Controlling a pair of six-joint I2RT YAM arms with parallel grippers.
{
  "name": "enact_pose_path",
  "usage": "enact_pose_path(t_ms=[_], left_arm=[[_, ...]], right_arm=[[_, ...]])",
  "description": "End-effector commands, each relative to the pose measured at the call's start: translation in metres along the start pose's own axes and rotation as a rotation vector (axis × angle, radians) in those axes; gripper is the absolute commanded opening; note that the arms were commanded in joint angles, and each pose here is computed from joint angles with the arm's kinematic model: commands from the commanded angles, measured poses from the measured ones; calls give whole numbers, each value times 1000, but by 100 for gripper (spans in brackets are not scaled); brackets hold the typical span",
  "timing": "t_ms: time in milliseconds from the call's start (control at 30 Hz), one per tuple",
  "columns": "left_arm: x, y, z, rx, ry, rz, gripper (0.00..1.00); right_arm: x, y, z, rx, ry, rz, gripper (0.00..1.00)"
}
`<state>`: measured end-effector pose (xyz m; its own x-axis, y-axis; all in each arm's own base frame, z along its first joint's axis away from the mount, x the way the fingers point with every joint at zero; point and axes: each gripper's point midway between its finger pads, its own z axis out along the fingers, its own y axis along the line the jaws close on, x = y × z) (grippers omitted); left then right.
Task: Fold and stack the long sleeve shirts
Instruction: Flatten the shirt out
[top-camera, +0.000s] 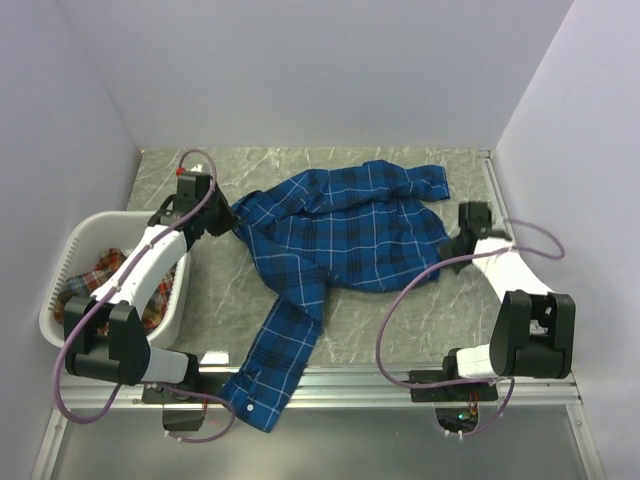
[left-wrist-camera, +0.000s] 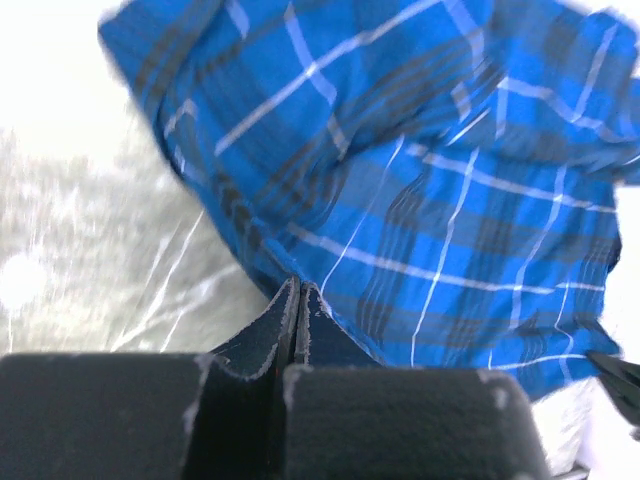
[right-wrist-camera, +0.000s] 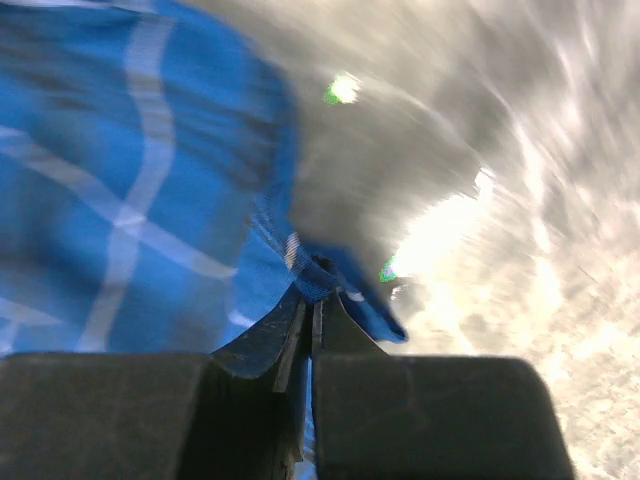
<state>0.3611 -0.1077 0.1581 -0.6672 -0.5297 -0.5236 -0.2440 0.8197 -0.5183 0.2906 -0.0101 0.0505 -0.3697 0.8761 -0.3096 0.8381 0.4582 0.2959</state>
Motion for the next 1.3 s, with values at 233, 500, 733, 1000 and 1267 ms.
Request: enact_pose_path(t_ms=[233, 500, 733, 1000, 1267], left_arm=[[-48, -29, -32, 86, -112, -7, 0], [8, 22, -41, -24, -27, -22, 0], [52, 77, -46, -175, 18, -35, 0], [52, 86, -47, -199, -1, -22, 0], [48, 80, -46, -173, -14, -40, 1]], right_arm=[[-92, 67, -110, -159, -284, -109, 0], [-9, 5, -98, -160, -34, -159, 12], [20, -43, -108, -130, -14, -198, 62], [28, -46, -78, -100, 16, -144, 86], [50, -56, -46, -60, 97, -54, 87]])
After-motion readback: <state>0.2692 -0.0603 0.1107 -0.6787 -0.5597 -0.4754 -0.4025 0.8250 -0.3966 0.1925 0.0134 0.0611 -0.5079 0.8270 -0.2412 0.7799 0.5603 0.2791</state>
